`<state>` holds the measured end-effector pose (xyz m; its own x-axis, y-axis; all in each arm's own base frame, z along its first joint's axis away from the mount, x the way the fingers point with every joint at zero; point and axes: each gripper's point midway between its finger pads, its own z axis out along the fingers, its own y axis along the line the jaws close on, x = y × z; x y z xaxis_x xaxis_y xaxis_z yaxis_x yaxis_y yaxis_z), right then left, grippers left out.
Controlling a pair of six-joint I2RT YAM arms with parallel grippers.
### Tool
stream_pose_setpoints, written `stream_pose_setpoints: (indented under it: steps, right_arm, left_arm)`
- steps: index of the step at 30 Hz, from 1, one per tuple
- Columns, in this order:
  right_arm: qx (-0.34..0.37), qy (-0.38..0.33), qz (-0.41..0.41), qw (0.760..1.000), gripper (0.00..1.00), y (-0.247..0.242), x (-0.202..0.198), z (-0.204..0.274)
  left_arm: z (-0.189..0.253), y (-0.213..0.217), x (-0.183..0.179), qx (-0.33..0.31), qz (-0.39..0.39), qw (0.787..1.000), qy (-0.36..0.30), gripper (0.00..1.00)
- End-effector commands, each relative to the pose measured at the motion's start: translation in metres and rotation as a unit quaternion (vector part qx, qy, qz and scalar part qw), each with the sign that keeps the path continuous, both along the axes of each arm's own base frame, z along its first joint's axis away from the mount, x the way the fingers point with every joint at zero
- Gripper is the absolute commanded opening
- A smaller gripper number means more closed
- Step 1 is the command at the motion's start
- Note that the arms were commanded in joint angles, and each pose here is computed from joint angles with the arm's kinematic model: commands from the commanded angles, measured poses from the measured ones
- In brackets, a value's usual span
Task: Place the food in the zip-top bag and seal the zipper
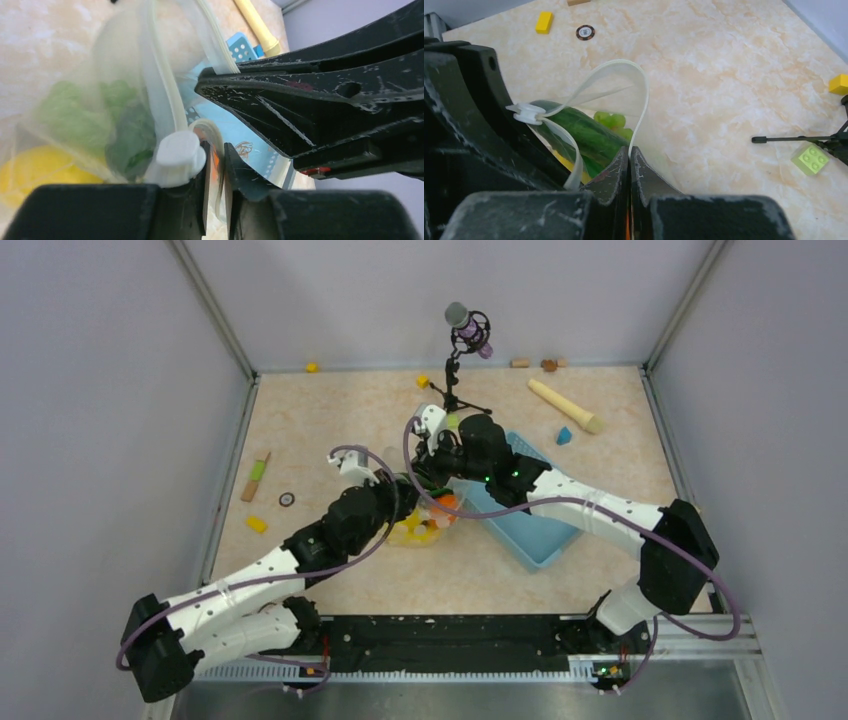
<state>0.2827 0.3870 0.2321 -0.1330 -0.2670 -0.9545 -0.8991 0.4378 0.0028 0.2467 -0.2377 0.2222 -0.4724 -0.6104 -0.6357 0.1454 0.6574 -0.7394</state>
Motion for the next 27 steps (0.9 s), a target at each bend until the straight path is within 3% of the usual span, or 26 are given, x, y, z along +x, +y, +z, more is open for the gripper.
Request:
stream_pose_setpoints:
  steps: [1, 7, 9, 12, 16, 27]
  right_arm:
    - [0.033, -0.069, 0.044, 0.996, 0.0, 0.005, -0.007, 0.047]
    - [0.016, -0.083, 0.046, 0.995, 0.0, -0.003, 0.002, 0.041]
    - [0.013, -0.09, 0.05, 0.995, 0.0, -0.004, 0.002, 0.04]
    - [0.01, -0.092, 0.054, 0.994, 0.0, -0.004, 0.002, 0.041]
    - [0.004, -0.091, 0.068, 0.993, 0.0, -0.003, -0.001, 0.036]
    - [-0.023, -0.064, 0.063, 0.996, 0.0, -0.002, 0.003, 0.023]
  left_arm:
    - [0.014, -0.011, 0.003, 0.045, -0.01, 0.999, -0.011, 0.29]
    - [0.02, 0.001, -0.023, 0.128, -0.084, 0.987, -0.055, 0.71]
    - [0.028, 0.013, -0.031, 0.14, -0.09, 0.983, -0.072, 0.8]
    - [0.033, 0.04, -0.036, 0.162, -0.064, 0.981, -0.09, 0.82]
    - [0.042, 0.081, -0.032, 0.165, 0.018, 0.979, -0.12, 0.94]
    - [0.072, 0.113, -0.033, 0.197, 0.052, 0.94, -0.273, 0.97]
